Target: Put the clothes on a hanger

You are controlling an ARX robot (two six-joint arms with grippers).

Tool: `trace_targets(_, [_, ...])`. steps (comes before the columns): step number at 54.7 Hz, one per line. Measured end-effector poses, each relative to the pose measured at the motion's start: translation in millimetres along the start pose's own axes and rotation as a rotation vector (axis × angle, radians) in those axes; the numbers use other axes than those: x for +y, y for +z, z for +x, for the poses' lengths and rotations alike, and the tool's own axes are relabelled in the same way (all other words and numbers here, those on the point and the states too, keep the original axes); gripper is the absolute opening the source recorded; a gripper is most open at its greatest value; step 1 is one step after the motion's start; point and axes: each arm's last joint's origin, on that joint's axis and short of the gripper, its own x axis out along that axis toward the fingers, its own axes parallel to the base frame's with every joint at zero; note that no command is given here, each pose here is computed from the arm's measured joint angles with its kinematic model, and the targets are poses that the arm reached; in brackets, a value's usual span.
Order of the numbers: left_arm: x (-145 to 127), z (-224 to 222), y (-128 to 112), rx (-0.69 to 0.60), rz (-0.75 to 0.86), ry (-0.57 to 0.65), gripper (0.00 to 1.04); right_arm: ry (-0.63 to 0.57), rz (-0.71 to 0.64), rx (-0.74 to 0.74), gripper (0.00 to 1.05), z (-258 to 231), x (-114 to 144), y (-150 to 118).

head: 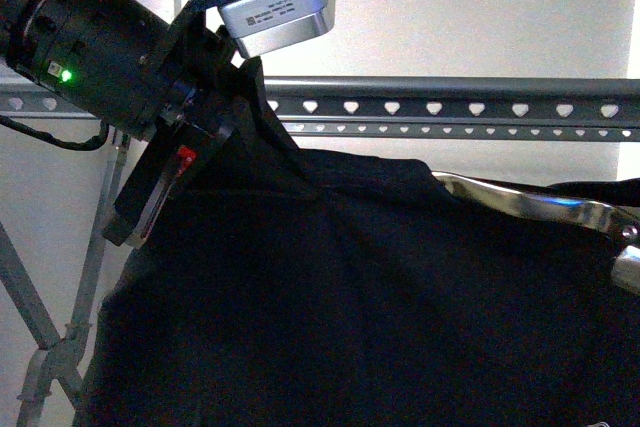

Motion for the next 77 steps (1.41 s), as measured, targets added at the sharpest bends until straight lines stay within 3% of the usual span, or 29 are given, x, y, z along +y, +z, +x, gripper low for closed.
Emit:
trace_targets(11, [-0.1,0.4,0.6,-0.003,0.001,-0.001,0.05,0.204,-0.341,-0.043,0.97,32.9,-4.5,1.1])
trace_targets(21, [-0.1,0.3,0.4,-0.002,0.000,-0.001,0.05,0.391,-0.496,0.041,0.97,58.7,-1.4,-18.4])
trace_targets(28, [-0.1,0.4,0.6,-0.002,0.000,-0.001,0.05,0.423,-0.617,0.064,0.97,83.9,-6.2,-31.3])
trace_targets(68, [-0.1,0.4,0.5,-0.002,0.000,-0.001,0.05,0.451,-0.638,0.176,0.97,163.2,-38.3,-45.6])
trace_targets(77, [-0.1,0.4,0.5,-0.002,0.000,-0.001,0.05,0.494,-0.606,0.213,0.70,170.8,-40.6,-44.3])
